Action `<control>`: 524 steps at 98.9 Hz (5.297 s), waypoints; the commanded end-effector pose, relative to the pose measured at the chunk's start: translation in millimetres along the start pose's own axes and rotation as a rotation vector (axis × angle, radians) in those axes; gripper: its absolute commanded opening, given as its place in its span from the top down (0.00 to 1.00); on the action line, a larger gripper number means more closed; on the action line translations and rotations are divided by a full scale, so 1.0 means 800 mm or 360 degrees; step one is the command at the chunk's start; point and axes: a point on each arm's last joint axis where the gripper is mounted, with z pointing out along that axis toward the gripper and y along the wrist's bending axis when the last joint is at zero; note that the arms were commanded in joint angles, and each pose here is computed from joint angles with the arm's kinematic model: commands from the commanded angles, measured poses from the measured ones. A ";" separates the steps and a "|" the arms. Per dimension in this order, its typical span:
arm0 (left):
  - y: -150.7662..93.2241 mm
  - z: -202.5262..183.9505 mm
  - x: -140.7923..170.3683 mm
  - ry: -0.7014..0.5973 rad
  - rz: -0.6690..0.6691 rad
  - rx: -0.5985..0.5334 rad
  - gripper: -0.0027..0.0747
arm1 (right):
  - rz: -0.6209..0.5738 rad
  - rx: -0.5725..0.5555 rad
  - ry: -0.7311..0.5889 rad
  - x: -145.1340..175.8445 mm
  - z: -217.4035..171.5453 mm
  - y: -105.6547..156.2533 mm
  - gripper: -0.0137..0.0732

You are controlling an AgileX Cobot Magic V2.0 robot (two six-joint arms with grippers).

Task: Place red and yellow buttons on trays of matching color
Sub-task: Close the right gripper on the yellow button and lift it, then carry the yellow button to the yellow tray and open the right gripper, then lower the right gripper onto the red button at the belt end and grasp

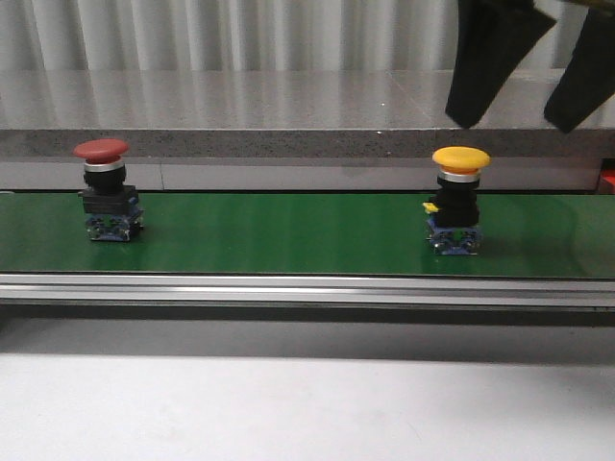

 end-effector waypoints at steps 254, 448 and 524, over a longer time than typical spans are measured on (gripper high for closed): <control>-0.002 -0.005 -0.019 -0.0163 -0.0031 0.0022 0.97 | 0.1649 0.0731 -0.0009 0.187 -0.015 -0.343 0.56; -0.002 -0.005 -0.019 -0.0163 -0.0031 0.0022 0.97 | 0.0438 0.0308 -0.0206 0.024 -0.091 -0.075 0.10; -0.002 -0.005 -0.019 -0.0163 -0.0031 0.0022 0.97 | 0.0447 0.0224 0.0112 -0.056 0.039 -0.045 0.11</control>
